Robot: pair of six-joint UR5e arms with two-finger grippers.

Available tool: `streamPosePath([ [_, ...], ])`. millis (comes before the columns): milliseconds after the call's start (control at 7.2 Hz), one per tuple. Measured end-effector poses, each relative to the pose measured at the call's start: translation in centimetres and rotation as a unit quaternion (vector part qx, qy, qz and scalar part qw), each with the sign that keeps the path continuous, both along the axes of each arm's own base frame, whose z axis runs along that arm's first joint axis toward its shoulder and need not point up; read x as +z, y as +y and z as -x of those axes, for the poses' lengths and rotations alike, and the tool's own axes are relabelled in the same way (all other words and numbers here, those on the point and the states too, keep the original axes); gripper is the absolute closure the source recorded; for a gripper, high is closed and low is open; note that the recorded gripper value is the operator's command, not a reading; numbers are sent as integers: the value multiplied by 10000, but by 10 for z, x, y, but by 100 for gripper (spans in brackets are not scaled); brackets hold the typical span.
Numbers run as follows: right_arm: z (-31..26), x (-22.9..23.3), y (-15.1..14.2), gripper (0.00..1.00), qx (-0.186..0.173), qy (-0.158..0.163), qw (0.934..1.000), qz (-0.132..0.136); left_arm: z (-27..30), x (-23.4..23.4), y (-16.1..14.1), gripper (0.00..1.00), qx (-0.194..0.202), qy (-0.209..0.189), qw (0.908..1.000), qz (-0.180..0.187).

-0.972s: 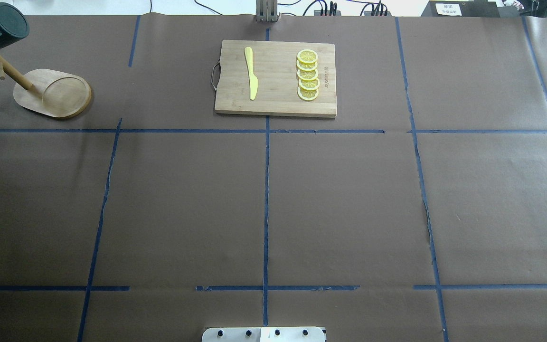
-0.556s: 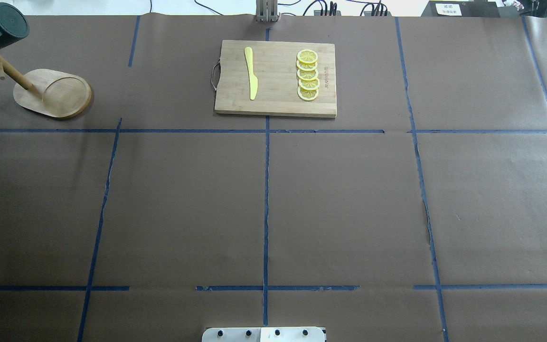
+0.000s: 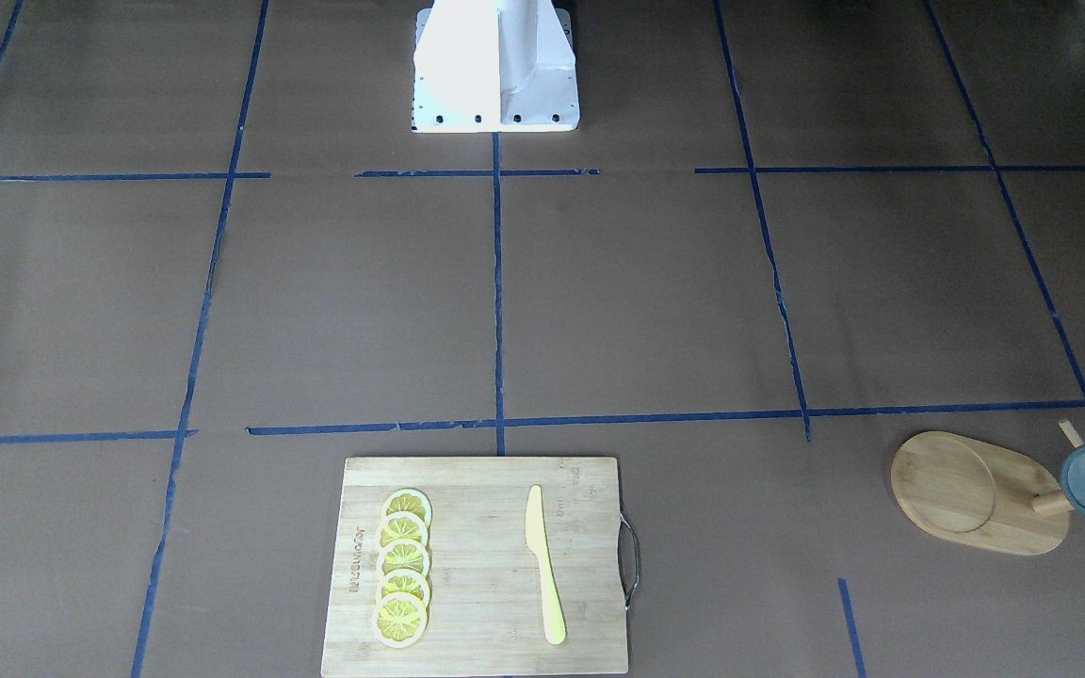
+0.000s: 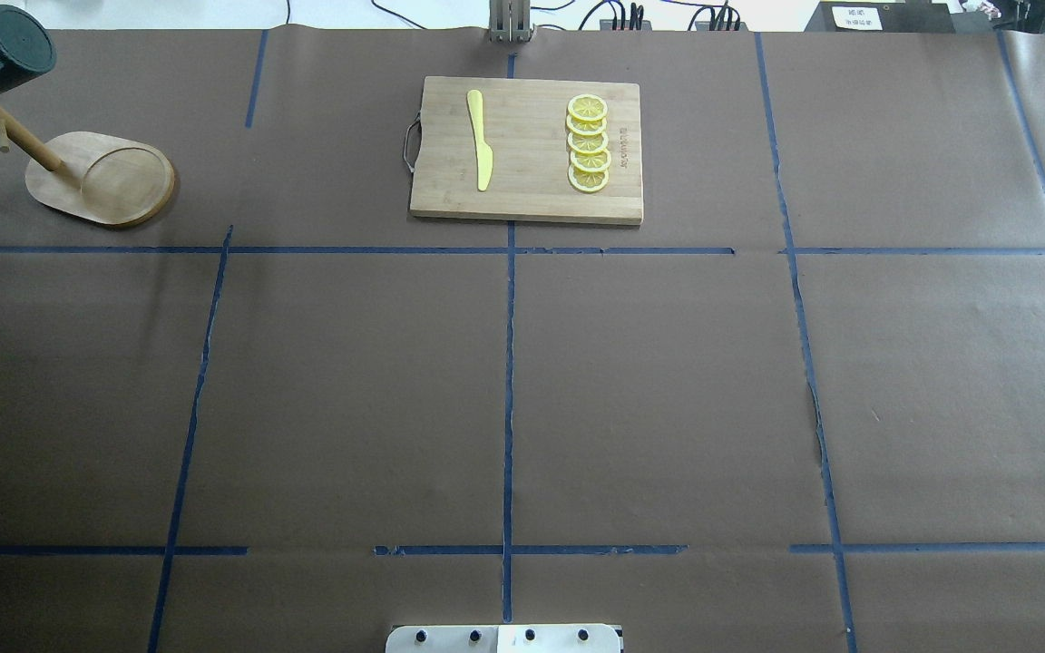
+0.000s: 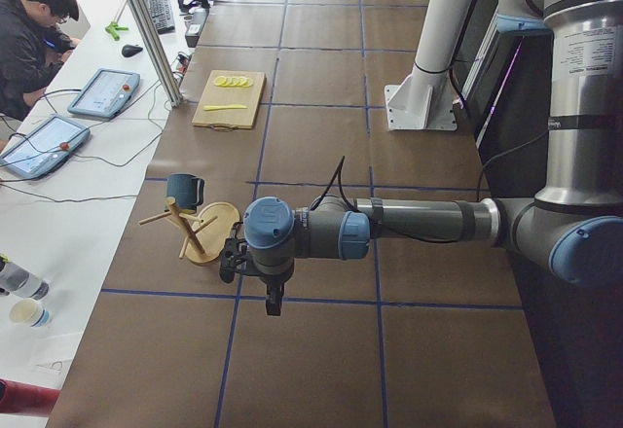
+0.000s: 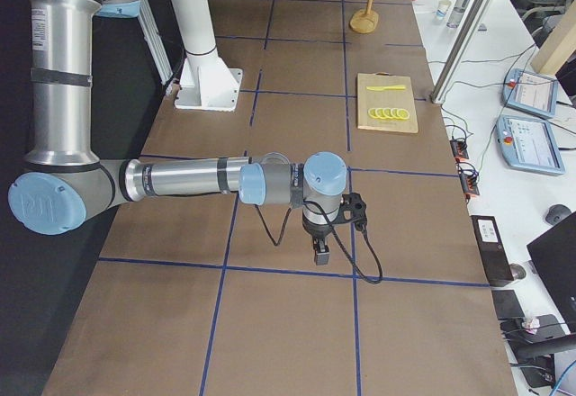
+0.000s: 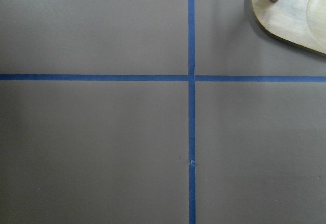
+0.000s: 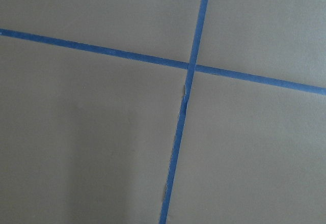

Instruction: Hang cup on storage rack

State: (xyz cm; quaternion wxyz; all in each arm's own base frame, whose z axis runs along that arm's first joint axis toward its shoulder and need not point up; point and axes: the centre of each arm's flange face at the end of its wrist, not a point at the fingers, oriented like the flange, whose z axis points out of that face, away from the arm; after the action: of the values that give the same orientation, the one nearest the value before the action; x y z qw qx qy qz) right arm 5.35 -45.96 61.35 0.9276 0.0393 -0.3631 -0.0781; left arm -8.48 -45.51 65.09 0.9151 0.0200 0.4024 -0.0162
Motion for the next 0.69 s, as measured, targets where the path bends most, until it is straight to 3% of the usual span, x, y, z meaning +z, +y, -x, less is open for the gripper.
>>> streamPosePath([
  [694, 0, 1, 2, 0, 0, -2, 10000, -8, -1, 7, 9, 0, 6, 5, 10000, 68],
])
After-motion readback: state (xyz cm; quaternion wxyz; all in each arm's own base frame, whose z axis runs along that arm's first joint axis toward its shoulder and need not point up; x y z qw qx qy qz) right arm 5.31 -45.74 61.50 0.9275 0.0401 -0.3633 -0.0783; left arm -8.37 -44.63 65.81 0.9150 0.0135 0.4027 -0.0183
